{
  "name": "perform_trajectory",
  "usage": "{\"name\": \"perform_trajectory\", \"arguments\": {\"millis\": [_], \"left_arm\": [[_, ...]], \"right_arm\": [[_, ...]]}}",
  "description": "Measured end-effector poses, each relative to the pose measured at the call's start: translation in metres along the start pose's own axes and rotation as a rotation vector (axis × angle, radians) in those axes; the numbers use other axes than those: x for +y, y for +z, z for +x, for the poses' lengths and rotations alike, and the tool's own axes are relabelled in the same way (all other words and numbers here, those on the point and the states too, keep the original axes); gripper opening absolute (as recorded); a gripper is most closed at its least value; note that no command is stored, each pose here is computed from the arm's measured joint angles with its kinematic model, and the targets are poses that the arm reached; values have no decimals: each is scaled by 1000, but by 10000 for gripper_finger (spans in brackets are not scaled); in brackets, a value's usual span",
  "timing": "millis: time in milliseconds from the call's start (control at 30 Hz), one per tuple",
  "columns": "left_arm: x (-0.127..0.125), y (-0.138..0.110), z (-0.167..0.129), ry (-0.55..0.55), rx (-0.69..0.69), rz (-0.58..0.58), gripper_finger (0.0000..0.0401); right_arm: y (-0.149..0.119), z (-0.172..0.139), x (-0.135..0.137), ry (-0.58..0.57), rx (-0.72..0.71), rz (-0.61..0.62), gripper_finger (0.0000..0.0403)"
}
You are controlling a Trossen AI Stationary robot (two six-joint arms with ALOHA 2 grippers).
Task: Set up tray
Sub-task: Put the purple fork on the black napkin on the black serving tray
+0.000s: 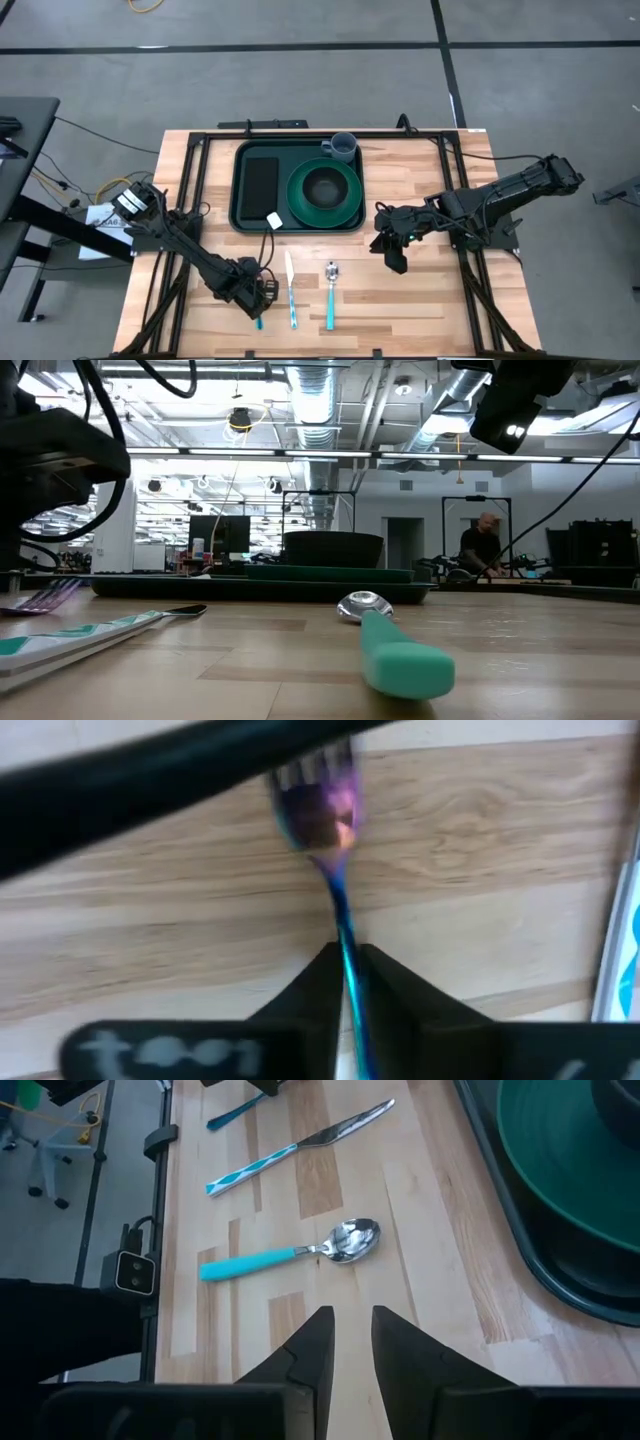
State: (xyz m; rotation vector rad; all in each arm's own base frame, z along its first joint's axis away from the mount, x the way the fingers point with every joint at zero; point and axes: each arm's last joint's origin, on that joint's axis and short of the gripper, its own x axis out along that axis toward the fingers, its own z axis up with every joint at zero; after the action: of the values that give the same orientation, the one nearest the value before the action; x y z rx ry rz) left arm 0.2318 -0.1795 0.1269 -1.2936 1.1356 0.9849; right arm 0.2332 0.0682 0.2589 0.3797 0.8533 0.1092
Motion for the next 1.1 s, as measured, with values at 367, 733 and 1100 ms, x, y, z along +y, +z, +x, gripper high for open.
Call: {"name": "perform_trajectory", "arguments": {"millis": [367, 733, 1100], "left_arm": [[2, 1, -2, 17, -3, 22, 4], [14, 17, -48, -44, -116, -13, 1], [32, 79, -109, -32, -330, -43, 0]], "right_arm": [[0, 0, 0, -1, 0, -2, 64], [0, 0, 0, -3, -1, -10, 64], [4, 0, -7, -22, -13, -6, 64]]}}
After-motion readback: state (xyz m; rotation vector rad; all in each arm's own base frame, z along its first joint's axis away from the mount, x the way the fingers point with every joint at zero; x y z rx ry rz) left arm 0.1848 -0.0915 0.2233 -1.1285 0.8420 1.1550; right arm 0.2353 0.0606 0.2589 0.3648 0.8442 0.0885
